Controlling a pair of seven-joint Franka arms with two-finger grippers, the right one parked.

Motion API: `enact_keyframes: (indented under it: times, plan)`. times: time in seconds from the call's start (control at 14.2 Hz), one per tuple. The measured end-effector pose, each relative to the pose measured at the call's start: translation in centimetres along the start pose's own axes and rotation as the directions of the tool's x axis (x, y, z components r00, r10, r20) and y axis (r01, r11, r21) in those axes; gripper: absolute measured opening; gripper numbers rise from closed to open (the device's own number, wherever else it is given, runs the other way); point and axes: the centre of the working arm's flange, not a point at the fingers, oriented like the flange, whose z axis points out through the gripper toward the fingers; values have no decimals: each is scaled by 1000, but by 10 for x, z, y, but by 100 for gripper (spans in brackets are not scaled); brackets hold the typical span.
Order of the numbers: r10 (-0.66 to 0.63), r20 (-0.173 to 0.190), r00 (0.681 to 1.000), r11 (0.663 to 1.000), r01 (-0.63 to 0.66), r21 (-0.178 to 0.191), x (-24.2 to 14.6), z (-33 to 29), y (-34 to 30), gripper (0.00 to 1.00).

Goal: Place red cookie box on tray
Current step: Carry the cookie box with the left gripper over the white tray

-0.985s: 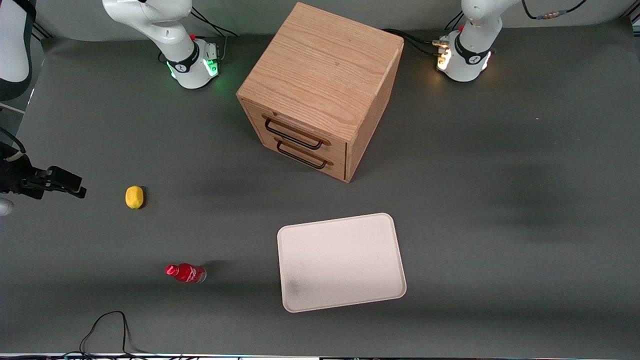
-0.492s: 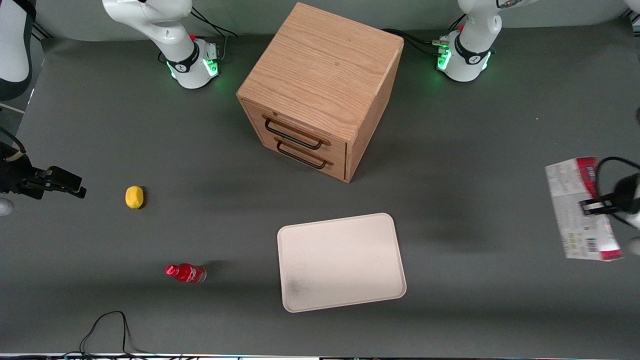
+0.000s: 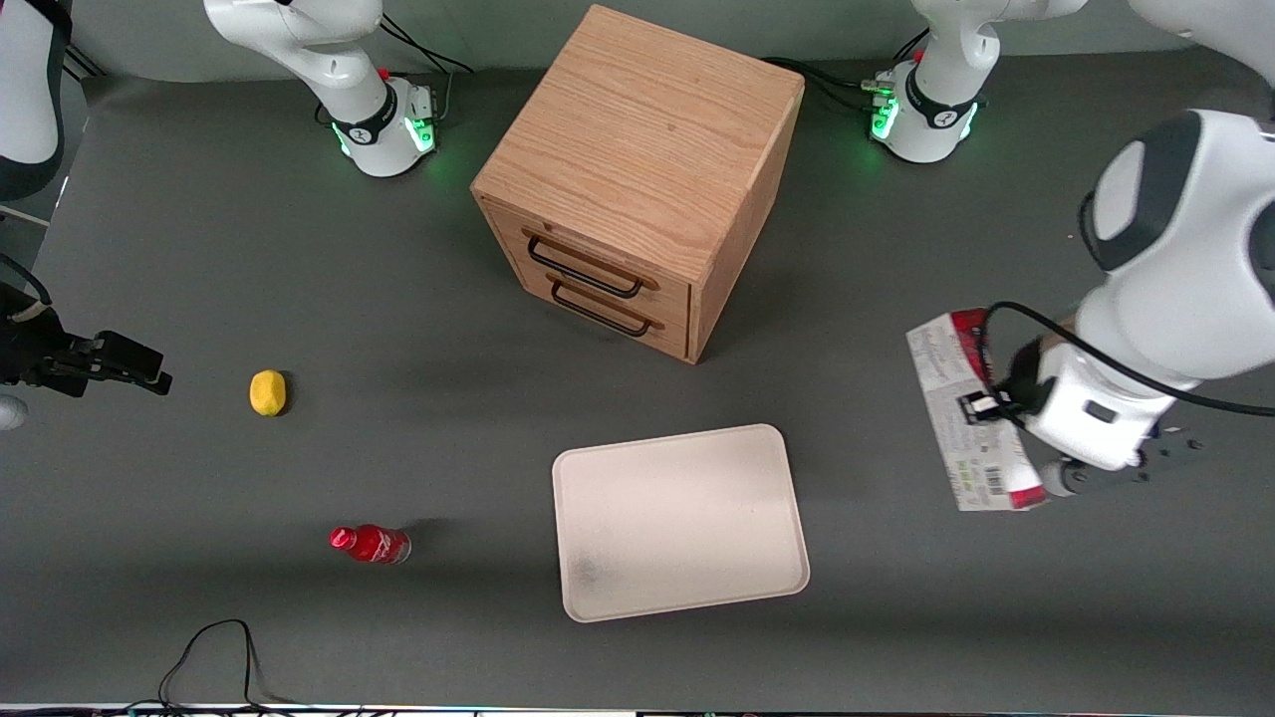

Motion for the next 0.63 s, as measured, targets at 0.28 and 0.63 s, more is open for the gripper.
enact_keyframes:
  times: [0.28,0.63]
  plan:
    - [50,8,999,999,-50,-10,-36,0,55,3]
    - [61,-2,998,998,-61,-18,-83,6,119,3]
